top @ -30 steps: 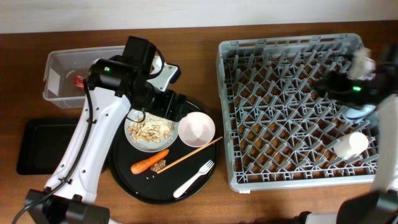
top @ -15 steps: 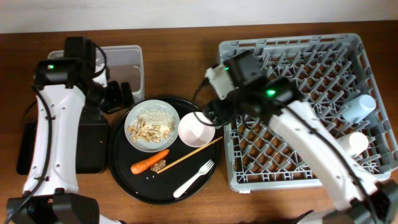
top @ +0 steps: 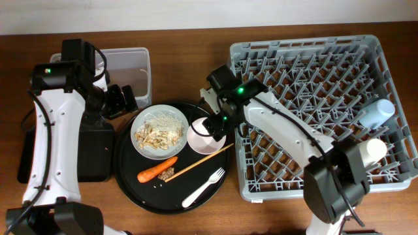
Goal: Sort waste into correct bins and load items into the dishwasher rack
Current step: 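Reach the right gripper to the pink bowl and grasp its rim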
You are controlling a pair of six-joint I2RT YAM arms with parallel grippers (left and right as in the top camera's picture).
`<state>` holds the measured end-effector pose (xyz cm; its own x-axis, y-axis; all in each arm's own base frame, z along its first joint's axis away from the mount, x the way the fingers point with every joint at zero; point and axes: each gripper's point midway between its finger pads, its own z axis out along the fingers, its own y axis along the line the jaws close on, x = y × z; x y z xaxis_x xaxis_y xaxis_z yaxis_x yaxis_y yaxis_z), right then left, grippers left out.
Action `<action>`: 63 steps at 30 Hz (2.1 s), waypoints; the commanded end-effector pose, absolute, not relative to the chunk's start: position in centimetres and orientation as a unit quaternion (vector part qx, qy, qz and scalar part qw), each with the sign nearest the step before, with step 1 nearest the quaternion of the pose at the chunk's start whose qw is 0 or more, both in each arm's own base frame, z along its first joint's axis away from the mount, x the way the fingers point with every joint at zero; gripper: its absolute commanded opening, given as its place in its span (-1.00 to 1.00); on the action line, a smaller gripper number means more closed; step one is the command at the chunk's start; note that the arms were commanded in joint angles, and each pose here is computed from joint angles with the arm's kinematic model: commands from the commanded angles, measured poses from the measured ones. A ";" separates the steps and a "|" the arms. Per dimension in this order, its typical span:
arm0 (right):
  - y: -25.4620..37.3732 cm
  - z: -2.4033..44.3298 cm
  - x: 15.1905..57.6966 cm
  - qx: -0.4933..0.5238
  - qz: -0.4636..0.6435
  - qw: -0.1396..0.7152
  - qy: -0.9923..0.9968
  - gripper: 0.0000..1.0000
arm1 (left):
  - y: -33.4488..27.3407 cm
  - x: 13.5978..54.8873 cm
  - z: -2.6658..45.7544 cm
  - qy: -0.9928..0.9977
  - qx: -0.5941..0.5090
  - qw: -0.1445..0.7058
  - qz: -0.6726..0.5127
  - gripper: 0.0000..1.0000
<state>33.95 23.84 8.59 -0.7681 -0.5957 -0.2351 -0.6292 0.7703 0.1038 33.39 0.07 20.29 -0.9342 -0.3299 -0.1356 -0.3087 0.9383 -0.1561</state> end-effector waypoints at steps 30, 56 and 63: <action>26.2 5.1 35.3 -0.333 0.029 0.116 0.935 0.48 | 0.3 33.5 20.6 0.980 -0.169 0.085 -0.065 0.98; 27.0 3.6 36.4 -0.389 0.011 0.072 0.918 0.32 | 0.3 33.2 20.6 0.980 -0.169 0.080 -0.063 0.98; 26.6 3.7 36.1 -0.384 0.009 0.062 0.921 -0.73 | 0.3 33.3 20.6 0.980 -0.169 0.080 -0.063 0.98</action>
<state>35.96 26.75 3.58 -0.6896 -0.7134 -0.1247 -0.7163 0.6973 -0.0278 33.13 0.05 20.24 -0.9356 -0.3300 -0.1254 -0.3104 0.9381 -0.1535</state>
